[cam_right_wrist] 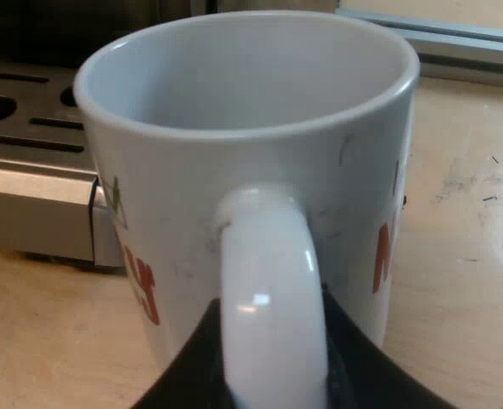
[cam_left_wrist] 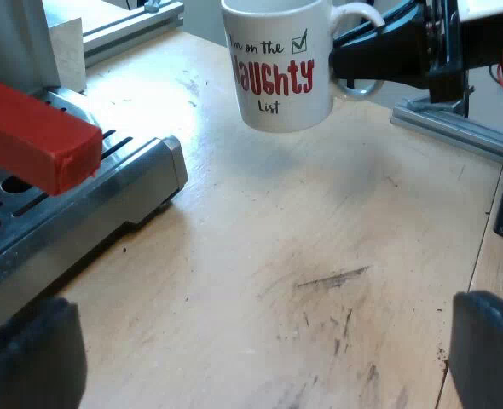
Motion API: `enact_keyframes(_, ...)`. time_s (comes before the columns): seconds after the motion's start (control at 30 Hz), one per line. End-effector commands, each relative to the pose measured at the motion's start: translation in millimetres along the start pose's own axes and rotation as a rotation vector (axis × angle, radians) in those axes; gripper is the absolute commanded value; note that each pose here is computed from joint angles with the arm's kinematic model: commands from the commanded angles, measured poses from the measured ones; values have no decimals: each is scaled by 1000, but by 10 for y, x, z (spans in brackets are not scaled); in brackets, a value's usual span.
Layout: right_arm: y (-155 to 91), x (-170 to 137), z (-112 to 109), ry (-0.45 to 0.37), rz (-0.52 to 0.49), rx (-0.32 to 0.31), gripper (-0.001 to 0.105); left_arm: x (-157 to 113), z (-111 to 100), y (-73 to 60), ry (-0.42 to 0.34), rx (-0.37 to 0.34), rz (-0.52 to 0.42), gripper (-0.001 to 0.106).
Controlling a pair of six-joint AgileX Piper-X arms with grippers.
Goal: Remove mug from coffee machine
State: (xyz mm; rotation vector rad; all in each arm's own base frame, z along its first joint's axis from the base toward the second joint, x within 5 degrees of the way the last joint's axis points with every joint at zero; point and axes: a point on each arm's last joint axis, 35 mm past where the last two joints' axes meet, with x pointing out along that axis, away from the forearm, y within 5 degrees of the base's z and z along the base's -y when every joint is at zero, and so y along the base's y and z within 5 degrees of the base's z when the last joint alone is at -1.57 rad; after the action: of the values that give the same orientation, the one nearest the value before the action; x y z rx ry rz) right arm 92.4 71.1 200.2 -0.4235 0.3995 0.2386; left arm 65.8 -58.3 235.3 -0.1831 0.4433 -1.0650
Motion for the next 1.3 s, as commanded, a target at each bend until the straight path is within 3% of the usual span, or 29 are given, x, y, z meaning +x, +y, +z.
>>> enact_keyframes(0.03, -43, 25, 28, -52, -62, 58, 0, 13, -19, 7, 1, 3, -9, 87)
enact_keyframes(0.17, -60, 67, -19, -59, -91, 84, 0, 32, -65, 34, 11, -6, 8, 87)
enact_keyframes(0.23, -98, 131, -75, -85, -114, 129, 0, 31, -63, 33, 10, -5, 8, 87)
enact_keyframes(0.43, -143, 260, -150, -78, -112, 160, 0, 31, -63, 33, 10, -5, 8, 87)
enact_keyframes(0.67, -157, 316, -173, -82, -128, 170, 0, 31, -63, 33, 10, -5, 8, 87)
enact_keyframes(0.77, -194, 576, -190, -103, -121, 129, 0, 31, -63, 33, 10, -5, 8, 87)
enact_keyframes(0.97, -169, 785, -190, -141, -140, 110, 0, 31, -63, 33, 10, -5, 8, 87)
enact_keyframes(1.3, -78, 1074, -298, -144, -146, 114, 0, 31, -63, 33, 10, -5, 8, 87)
